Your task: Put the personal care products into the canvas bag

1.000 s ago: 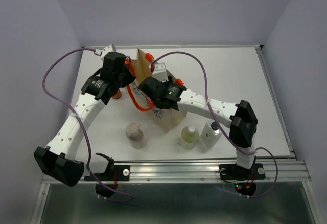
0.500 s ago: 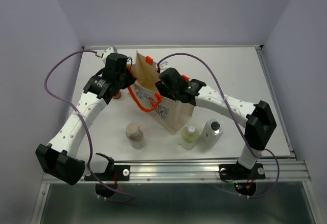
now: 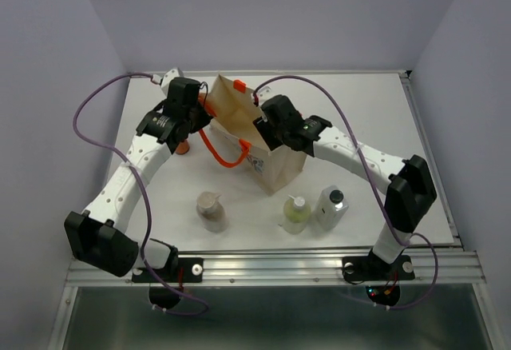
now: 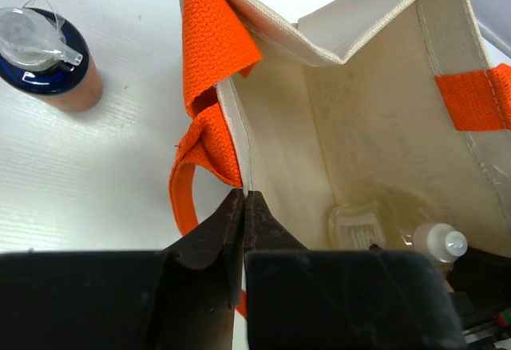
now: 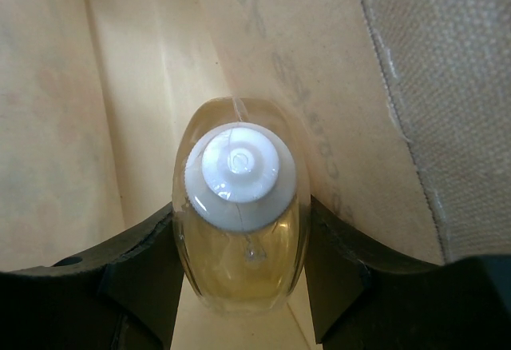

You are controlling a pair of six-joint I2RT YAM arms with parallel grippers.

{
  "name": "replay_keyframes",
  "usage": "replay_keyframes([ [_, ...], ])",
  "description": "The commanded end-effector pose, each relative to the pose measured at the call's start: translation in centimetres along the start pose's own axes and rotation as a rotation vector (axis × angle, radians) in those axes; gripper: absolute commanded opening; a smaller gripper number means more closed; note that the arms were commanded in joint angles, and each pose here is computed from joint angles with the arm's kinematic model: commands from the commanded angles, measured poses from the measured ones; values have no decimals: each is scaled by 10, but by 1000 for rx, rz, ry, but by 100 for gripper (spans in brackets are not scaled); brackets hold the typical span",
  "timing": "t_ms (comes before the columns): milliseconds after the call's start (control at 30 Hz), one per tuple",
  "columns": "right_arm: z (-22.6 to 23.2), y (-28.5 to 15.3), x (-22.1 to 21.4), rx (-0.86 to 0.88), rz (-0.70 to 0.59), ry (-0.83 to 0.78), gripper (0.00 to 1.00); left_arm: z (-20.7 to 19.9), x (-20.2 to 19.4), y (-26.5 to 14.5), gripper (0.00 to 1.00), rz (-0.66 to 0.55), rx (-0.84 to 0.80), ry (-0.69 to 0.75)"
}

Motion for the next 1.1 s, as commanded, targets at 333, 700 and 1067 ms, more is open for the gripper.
replay_keyframes([
  [333, -44, 9, -12, -43, 11, -24, 5, -4, 53, -11, 0, -174, -21, -21],
  [700, -56, 39, -45, -151, 110, -44, 7, -8, 49, -4, 0, -149, -33, -10],
  [1067, -64, 41, -55, -199, 132, -16, 61, -12, 54, -6, 0, -151, -37, 0],
])
Point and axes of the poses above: each gripper's point midway between its finger pads, its own y axis out along the fingers, its own z axis along the line the jaws close on, x = y × z, the point moved 1 cm from there along -y, back along the fingers, and after that the axes turned 8 degrees about y, right-handed, at the moved point
